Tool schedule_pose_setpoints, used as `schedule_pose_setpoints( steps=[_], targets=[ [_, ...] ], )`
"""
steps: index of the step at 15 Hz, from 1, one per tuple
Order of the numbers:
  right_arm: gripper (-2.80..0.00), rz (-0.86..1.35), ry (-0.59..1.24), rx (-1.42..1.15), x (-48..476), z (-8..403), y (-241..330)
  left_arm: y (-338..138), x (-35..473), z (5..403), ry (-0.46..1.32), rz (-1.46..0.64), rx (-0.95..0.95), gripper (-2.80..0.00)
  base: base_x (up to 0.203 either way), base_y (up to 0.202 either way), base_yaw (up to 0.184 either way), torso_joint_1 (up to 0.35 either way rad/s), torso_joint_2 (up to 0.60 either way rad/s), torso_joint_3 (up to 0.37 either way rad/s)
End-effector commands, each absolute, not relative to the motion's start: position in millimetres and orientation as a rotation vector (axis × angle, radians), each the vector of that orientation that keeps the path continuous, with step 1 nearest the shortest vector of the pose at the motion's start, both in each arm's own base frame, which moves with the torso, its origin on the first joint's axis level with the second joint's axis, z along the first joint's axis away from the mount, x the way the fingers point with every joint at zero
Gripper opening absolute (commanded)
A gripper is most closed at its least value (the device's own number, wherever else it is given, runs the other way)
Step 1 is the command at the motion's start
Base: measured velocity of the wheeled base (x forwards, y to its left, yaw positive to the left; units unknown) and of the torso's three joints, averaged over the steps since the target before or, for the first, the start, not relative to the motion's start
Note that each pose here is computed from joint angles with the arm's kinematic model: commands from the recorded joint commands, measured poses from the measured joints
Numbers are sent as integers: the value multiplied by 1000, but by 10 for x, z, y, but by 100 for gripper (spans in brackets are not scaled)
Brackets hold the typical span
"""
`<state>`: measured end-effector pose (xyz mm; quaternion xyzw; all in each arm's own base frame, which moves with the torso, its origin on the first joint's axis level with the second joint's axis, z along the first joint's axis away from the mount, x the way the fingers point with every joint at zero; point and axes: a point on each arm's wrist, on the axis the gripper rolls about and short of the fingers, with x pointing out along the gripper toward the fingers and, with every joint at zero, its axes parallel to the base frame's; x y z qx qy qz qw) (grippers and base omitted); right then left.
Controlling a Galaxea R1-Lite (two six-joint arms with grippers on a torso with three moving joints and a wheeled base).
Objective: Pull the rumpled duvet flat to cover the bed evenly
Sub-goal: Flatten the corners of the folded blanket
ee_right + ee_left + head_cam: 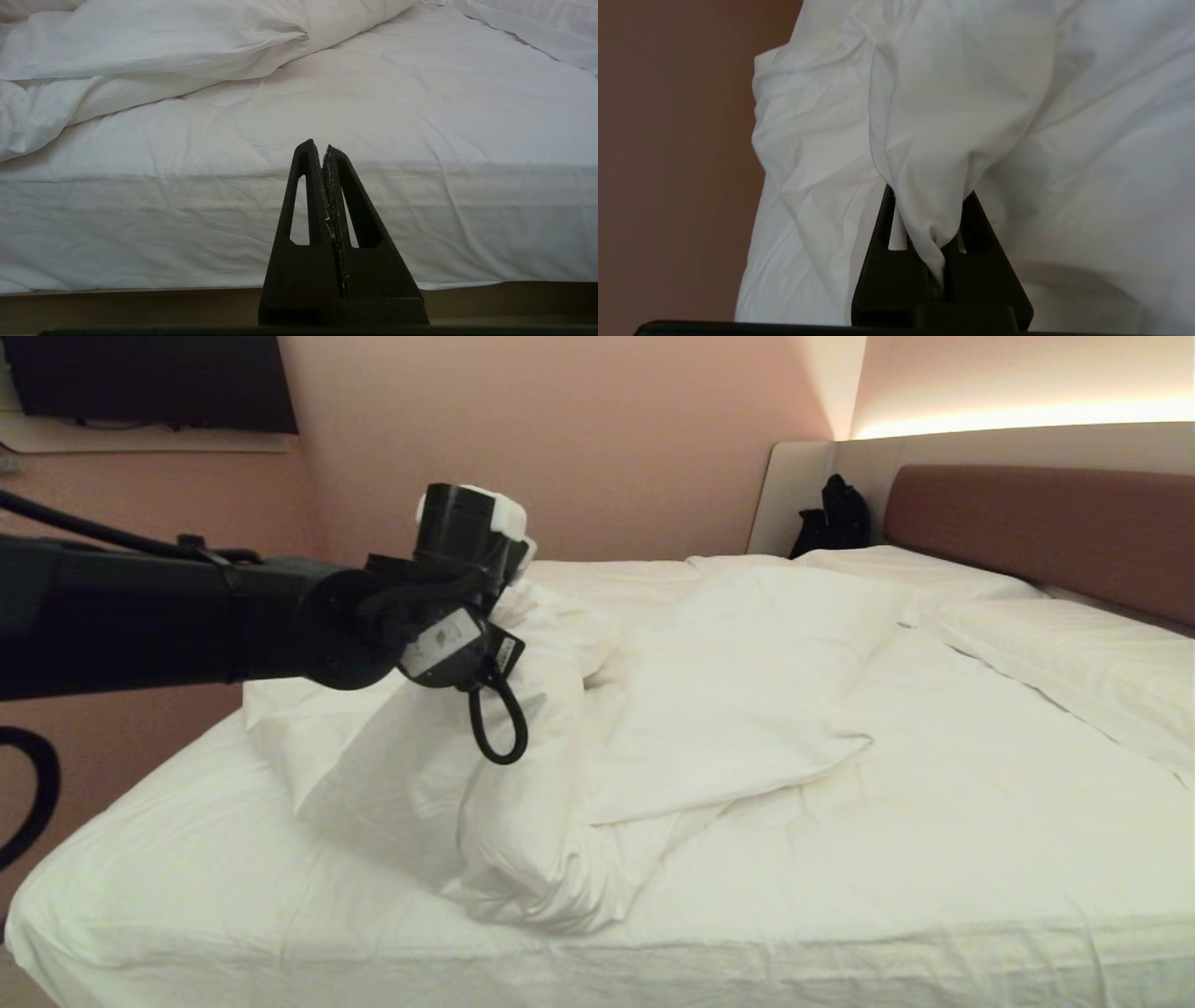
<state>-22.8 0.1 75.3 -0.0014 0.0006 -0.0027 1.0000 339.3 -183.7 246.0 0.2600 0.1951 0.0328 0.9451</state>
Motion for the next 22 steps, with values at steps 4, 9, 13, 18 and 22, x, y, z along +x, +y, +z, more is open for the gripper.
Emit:
schedule_pose_setpoints(
  steps=[4, 9, 13, 18, 22],
  targets=[
    [-280, -5, 3, -2, -227, 754, 1, -1196, 2869, 2568, 471, 161, 545, -280, 0, 0, 0, 0, 0, 0],
    [-280, -5, 3, -3, -227, 754, 1, -794, 2404, 2491, 518, 213, 539, -280, 0, 0, 0, 0, 0, 0],
    [-280, -5, 3, -3, -227, 754, 1, -494, 1915, 2342, 550, 260, 529, -280, 0, 0, 0, 0, 0, 0],
    [-280, -5, 3, -3, -227, 754, 1, -272, 1335, 1997, 599, 276, 545, -280, 0, 0, 0, 0, 0, 0],
    [-280, -5, 3, -3, -227, 754, 1, -191, 1067, 1598, 692, 250, 577, -280, 0, 0, 0, 0, 0, 0]
  ],
)
